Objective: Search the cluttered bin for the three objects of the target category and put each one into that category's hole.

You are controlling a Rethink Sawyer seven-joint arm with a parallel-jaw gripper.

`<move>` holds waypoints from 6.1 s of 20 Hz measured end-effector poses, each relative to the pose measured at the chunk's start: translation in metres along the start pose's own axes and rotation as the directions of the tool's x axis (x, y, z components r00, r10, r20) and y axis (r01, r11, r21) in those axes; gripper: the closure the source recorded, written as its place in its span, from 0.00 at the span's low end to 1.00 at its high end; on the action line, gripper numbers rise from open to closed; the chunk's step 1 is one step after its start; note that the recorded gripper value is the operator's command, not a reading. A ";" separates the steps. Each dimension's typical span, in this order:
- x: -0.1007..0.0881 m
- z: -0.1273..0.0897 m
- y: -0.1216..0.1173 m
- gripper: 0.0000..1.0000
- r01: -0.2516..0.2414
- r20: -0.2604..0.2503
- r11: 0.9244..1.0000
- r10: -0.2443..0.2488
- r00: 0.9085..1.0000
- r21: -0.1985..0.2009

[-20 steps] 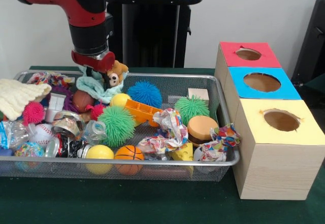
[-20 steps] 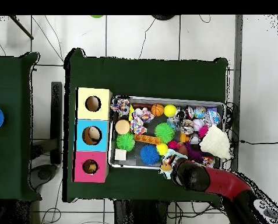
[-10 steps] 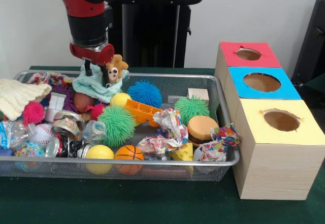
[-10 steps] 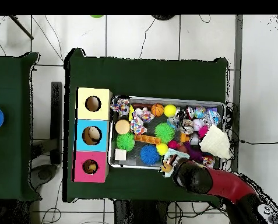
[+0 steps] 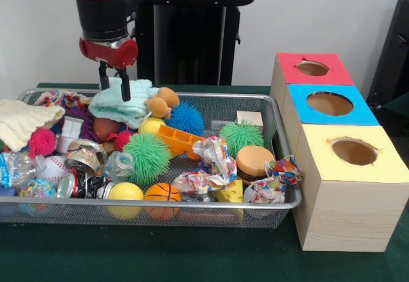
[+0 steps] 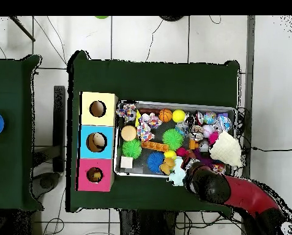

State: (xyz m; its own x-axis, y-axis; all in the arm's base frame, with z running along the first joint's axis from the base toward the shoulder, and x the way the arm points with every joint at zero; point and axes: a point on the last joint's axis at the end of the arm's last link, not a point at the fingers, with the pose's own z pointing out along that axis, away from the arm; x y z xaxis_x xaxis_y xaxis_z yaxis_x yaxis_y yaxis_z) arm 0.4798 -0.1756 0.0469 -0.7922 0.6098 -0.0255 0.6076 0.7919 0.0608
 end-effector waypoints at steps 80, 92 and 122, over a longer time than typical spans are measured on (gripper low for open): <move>-0.031 -0.080 0.040 0.00 0.294 0.245 0.934 -0.338 0.909 0.201; 0.003 -0.064 0.039 0.00 0.196 0.151 0.973 -0.213 0.965 0.121; 0.066 -0.029 0.073 0.00 0.143 0.024 0.990 -0.143 0.989 -0.014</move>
State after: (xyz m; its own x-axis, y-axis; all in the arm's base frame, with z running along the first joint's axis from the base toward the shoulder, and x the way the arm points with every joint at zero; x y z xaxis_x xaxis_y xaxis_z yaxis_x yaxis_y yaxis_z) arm 0.4706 -0.0788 0.0781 -0.8693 0.4909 -0.0579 0.4869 0.8706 0.0705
